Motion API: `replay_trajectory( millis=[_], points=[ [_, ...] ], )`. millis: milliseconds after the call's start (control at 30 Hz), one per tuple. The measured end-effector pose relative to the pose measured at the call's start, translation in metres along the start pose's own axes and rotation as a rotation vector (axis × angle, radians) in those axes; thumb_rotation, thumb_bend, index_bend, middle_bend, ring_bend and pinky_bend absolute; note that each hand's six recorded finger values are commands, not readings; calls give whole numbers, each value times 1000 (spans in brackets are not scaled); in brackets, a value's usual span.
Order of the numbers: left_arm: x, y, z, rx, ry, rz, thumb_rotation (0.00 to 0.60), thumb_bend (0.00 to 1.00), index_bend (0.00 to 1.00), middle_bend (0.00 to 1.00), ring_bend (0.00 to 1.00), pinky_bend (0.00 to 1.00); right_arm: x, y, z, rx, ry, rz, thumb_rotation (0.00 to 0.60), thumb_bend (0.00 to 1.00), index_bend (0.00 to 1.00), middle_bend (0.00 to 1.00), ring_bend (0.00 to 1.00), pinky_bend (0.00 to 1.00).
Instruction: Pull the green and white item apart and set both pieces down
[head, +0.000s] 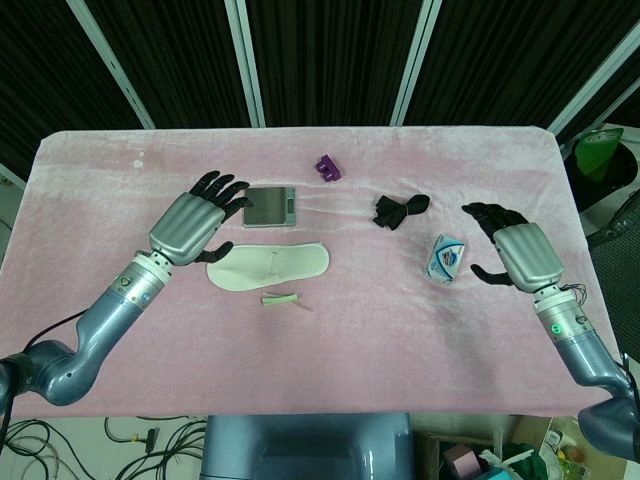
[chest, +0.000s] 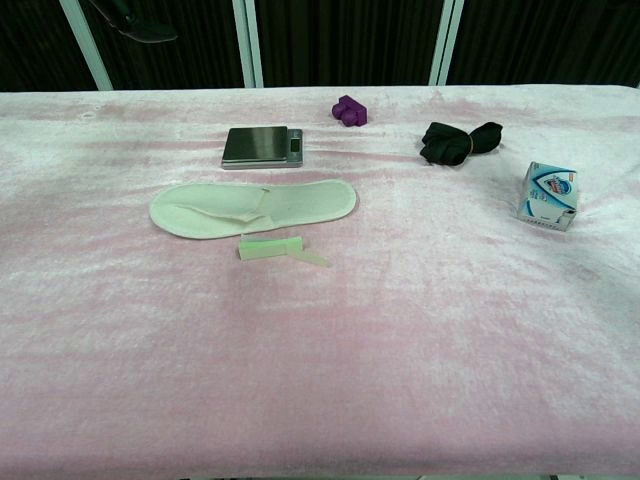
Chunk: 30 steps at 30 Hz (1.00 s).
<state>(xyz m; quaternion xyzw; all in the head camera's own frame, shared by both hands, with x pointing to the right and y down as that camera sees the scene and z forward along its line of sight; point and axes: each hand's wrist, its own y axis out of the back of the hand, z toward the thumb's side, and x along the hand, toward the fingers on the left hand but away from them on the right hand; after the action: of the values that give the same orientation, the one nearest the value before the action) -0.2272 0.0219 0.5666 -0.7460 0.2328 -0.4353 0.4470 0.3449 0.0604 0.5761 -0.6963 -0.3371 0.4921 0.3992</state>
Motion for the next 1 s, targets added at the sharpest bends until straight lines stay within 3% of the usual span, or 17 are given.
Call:
replay_trajectory(
  millis=[233,367,633,1000],
  points=[
    [2,3,-5,-25,26,-13,600,340,194,73,0,0,-1,7,3,18,1,-1,600,204,109,121,122,207],
    [0,1,-4,-43,32,-38,600,276,204,69,0,0,1,9,2,26,-6,2,600,205,109,121,122,207],
    [-8,0,-7,9,72,4,600,264,214,68,0,0,2,9,0,19,-21,10,600,205,109,121,122,207],
    [-14,-18,-10,-4,93,-61,600,264,230,70,0,0,-1,11,0,22,-24,5,600,204,109,121,122,207]
  ],
)
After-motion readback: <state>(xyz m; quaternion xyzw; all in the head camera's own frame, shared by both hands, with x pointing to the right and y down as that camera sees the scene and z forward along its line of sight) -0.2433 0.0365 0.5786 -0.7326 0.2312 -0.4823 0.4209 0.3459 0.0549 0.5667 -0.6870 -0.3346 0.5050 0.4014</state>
